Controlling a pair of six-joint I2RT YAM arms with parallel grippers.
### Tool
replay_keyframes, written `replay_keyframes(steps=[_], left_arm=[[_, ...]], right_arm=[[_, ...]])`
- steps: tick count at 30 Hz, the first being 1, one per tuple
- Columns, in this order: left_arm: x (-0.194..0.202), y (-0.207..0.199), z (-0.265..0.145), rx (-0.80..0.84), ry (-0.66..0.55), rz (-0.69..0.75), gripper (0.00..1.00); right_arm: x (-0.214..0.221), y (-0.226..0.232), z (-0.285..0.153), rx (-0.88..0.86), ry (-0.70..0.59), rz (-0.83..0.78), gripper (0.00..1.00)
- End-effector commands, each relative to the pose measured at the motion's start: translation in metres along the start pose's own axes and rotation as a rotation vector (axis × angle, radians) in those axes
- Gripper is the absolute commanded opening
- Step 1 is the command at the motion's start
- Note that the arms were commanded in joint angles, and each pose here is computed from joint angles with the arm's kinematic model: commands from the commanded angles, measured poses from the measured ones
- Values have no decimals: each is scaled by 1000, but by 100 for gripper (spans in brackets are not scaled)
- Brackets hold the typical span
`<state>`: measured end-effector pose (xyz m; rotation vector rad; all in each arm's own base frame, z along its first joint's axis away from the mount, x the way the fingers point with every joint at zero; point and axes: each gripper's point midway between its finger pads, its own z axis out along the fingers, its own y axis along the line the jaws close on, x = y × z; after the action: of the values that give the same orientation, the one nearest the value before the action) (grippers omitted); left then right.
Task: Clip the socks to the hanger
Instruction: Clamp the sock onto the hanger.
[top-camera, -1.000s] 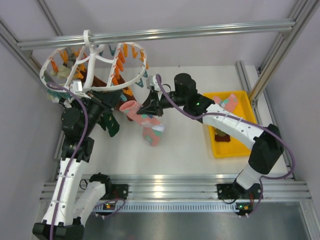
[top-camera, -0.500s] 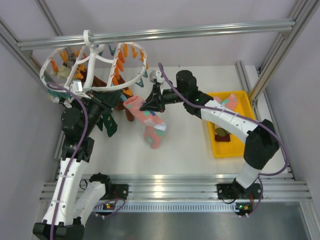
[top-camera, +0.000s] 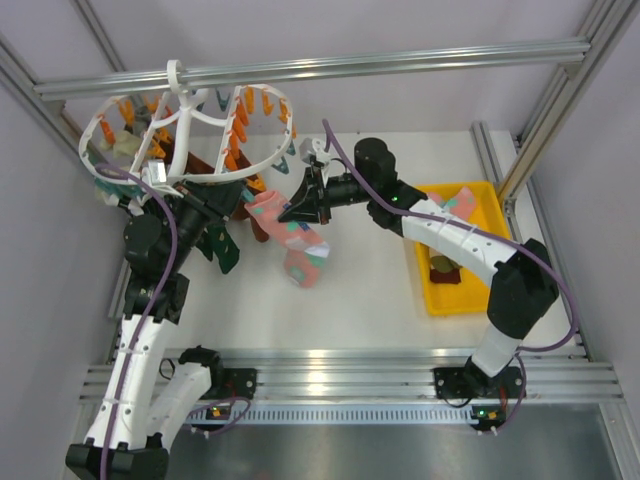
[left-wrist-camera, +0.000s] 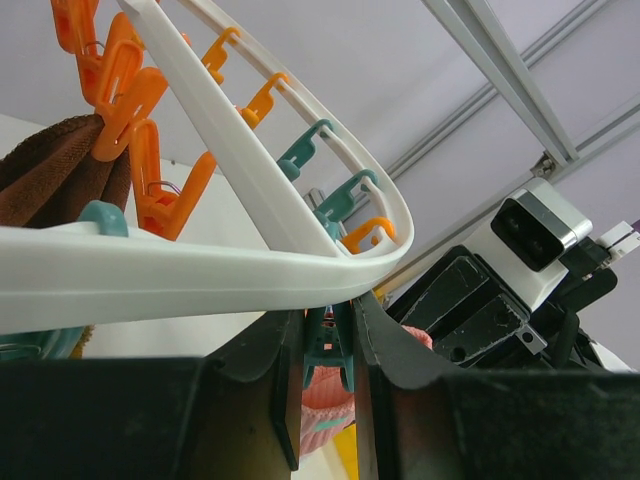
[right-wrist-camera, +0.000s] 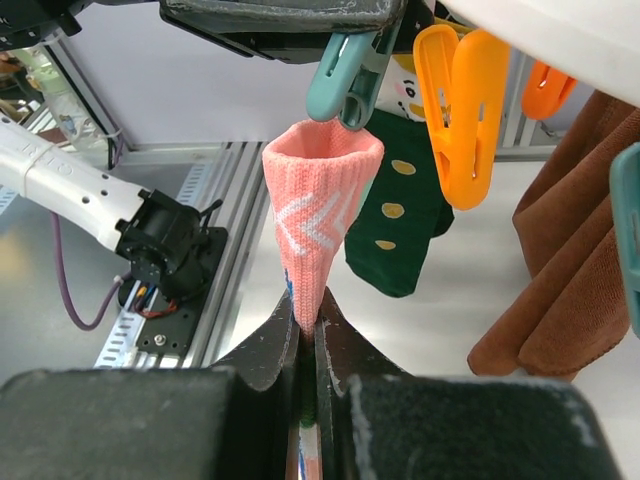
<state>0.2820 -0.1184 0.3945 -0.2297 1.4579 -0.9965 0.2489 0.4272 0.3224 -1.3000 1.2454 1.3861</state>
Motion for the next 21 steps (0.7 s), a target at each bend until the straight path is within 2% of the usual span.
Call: replay_keyframes(steps=[1, 15, 21], left_arm=[[5, -4, 0, 36, 20, 19, 0], [4, -4, 0, 32, 22, 24, 0], [5, -3, 0, 32, 24, 25, 0]], right_arm=[[-36, 16, -4, -33, -64, -108, 0], [-25, 21, -11, -33, -28, -99, 0], [-34, 17, -10, -27, -43, -113, 0]])
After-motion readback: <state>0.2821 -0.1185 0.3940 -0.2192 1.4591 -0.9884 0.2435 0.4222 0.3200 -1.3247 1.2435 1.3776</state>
